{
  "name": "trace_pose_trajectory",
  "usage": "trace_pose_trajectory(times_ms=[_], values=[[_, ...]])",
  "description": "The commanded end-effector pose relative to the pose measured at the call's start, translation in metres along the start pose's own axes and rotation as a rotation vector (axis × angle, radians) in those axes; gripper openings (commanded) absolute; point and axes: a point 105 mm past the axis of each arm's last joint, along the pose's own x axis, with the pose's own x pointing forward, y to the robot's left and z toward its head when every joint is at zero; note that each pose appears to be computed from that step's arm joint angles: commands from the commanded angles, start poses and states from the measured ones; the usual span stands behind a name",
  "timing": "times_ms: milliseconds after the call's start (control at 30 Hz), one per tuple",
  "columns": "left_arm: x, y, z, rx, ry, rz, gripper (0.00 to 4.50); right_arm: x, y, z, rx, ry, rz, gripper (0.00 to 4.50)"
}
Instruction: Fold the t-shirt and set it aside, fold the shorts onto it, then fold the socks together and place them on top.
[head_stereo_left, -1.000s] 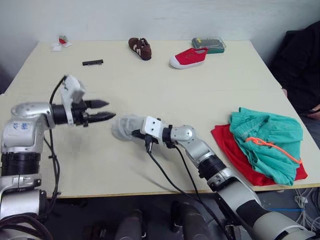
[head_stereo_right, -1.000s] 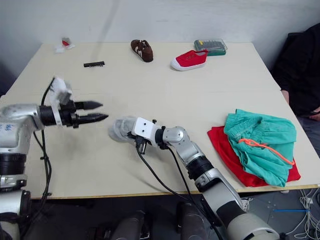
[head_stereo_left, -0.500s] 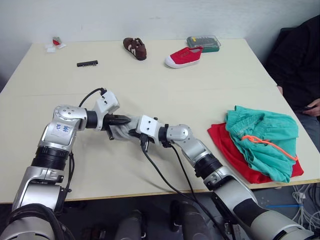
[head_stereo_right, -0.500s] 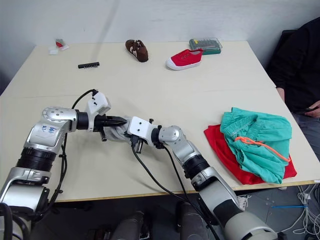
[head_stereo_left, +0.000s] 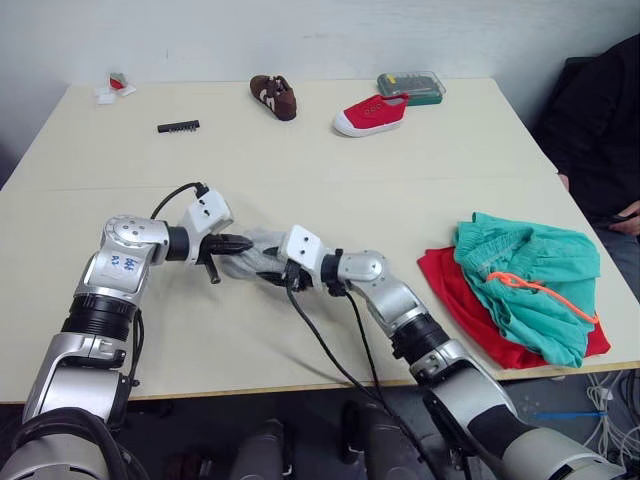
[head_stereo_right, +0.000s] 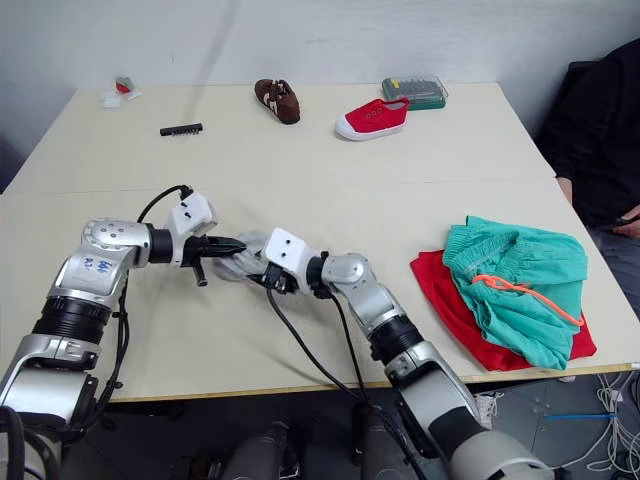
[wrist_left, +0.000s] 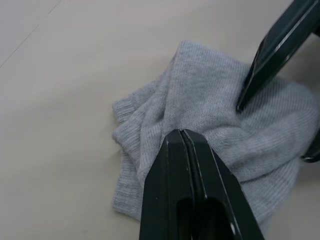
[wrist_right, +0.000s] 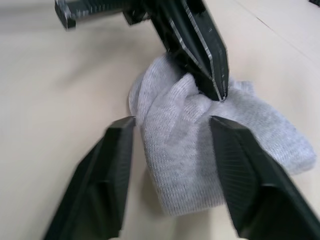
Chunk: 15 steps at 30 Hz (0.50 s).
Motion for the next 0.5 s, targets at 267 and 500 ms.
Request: trace_pose_trajectory(times_ms=[267, 500], values=[[-0.003, 0.005, -0.020, 0.022, 0.032, 0.047, 0.00, 0.008, -0.012, 0.028, 0.092, -0.056, -0.067, 0.60], [0.001, 0.003, -0.020, -0.003, 0.003, 0.055, 0.00, 0.022, -0.018, -0.011, 0.012, 0.131, -0.153, 0.06]])
